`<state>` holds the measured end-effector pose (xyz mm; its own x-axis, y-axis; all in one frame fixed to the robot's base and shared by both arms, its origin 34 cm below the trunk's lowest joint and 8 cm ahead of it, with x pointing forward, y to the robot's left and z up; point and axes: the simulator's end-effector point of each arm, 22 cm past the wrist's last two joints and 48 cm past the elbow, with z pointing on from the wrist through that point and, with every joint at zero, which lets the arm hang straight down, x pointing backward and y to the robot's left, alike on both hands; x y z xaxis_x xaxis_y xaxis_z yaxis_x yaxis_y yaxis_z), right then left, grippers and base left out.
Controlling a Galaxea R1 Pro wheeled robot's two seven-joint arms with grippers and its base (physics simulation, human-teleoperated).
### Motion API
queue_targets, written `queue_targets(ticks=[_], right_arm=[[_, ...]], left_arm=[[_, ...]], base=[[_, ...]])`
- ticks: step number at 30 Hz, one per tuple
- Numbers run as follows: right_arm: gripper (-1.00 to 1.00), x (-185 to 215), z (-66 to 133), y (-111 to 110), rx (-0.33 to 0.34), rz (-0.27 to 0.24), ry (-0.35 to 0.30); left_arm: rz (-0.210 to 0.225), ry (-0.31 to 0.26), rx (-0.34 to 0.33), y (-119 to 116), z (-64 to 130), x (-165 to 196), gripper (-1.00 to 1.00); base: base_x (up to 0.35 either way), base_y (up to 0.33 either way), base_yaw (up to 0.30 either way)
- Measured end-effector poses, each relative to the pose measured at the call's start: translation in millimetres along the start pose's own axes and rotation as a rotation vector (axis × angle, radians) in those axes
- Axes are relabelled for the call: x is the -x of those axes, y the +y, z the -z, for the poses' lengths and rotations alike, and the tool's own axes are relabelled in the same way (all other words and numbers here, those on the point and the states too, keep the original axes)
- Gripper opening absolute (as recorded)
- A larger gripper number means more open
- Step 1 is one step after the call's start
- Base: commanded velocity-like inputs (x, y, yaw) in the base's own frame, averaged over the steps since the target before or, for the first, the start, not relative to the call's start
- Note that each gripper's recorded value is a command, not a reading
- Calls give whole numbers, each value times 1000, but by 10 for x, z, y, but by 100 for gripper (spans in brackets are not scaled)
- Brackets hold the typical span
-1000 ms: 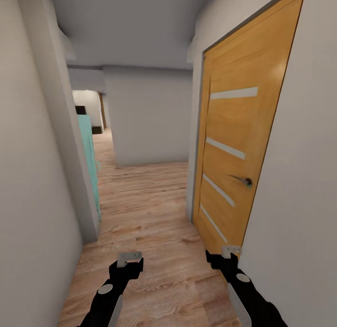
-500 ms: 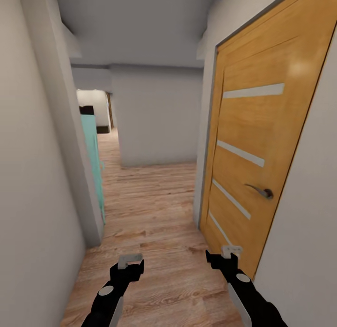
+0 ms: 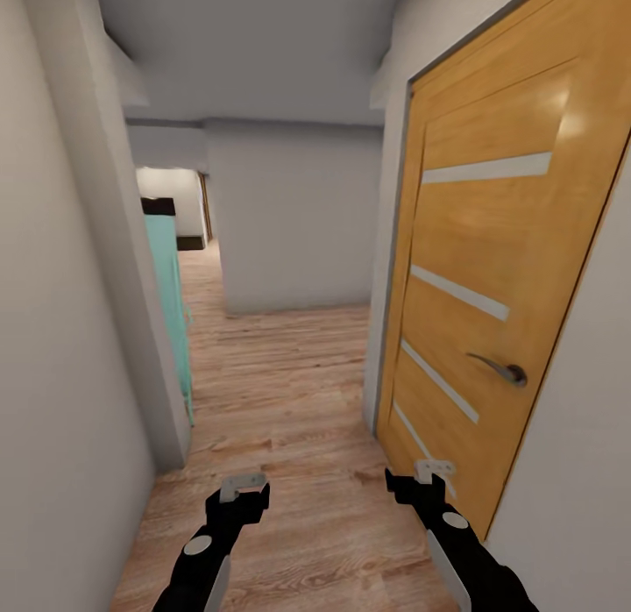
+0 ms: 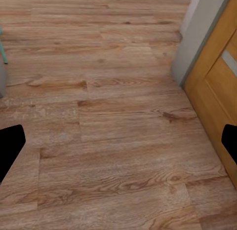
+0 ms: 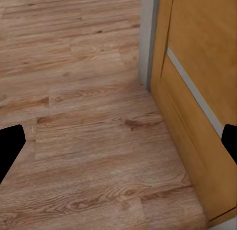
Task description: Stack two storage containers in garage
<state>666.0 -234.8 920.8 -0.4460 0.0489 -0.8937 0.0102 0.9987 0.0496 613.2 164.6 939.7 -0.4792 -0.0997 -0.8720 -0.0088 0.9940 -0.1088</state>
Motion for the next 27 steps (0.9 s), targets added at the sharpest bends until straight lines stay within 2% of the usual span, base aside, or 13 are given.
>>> queue_targets(ticks=[8, 20, 24, 27], right_arm=[[100, 0, 1, 0, 0, 0, 0], [100, -9, 2, -2, 0, 1, 2], [100, -149, -2, -29, -6, 2, 29], [100, -246, -1, -42, -8, 4, 47]], left_arm=[[0, 0, -1, -2, -1, -8, 100], [-4, 3, 1, -1, 0, -13, 100], [-1, 16, 10, 35, -24, -140, 100], [-4, 2, 27, 133, -38, -160, 100]], base=[[231, 0, 0], [319, 0, 0], [325, 0, 0], [323, 0, 0]])
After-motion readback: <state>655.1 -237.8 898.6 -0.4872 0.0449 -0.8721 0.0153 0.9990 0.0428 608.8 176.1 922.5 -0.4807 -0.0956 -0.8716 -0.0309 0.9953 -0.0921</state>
